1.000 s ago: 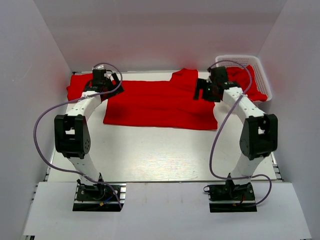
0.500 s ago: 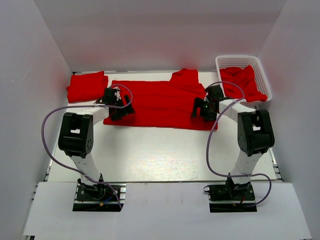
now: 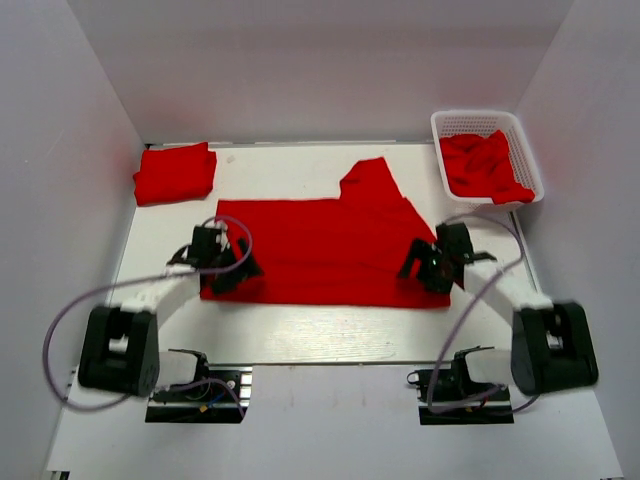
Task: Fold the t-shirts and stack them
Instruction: Fold the flattened tshirt in 1/3 of the way
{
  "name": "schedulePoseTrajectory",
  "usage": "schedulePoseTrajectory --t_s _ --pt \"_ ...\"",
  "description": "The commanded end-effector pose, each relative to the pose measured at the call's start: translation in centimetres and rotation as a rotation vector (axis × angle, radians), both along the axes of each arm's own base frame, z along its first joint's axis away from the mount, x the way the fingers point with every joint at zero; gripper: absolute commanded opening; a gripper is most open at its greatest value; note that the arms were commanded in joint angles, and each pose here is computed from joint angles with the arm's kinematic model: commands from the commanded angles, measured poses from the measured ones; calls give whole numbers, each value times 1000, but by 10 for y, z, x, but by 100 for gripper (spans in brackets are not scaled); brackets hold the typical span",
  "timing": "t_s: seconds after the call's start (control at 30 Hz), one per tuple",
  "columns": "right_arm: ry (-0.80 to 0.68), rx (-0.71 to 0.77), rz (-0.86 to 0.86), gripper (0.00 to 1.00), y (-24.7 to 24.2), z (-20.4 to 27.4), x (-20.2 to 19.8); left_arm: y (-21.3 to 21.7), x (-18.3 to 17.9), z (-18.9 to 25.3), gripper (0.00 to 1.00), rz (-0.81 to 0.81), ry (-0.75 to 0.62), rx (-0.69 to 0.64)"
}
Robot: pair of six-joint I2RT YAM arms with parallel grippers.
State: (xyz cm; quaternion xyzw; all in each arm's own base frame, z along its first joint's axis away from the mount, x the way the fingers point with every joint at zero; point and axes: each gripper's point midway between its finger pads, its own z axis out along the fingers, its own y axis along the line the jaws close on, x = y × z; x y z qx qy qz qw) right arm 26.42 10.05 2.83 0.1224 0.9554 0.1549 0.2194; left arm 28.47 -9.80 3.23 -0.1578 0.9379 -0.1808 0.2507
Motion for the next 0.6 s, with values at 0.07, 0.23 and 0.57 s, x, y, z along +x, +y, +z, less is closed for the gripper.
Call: schedulePoseTrajectory --t_s 0.07,0.23,0.57 --pt "149 23 -117 90 -16 -3 -96 10 -102 3 100 62 173 -27" --pt "-15 28 -57 90 -16 45 -82 5 -73 73 100 49 -69 -62" --pt "-80 156 96 90 23 65 -50 28 4 114 100 109 -100 118"
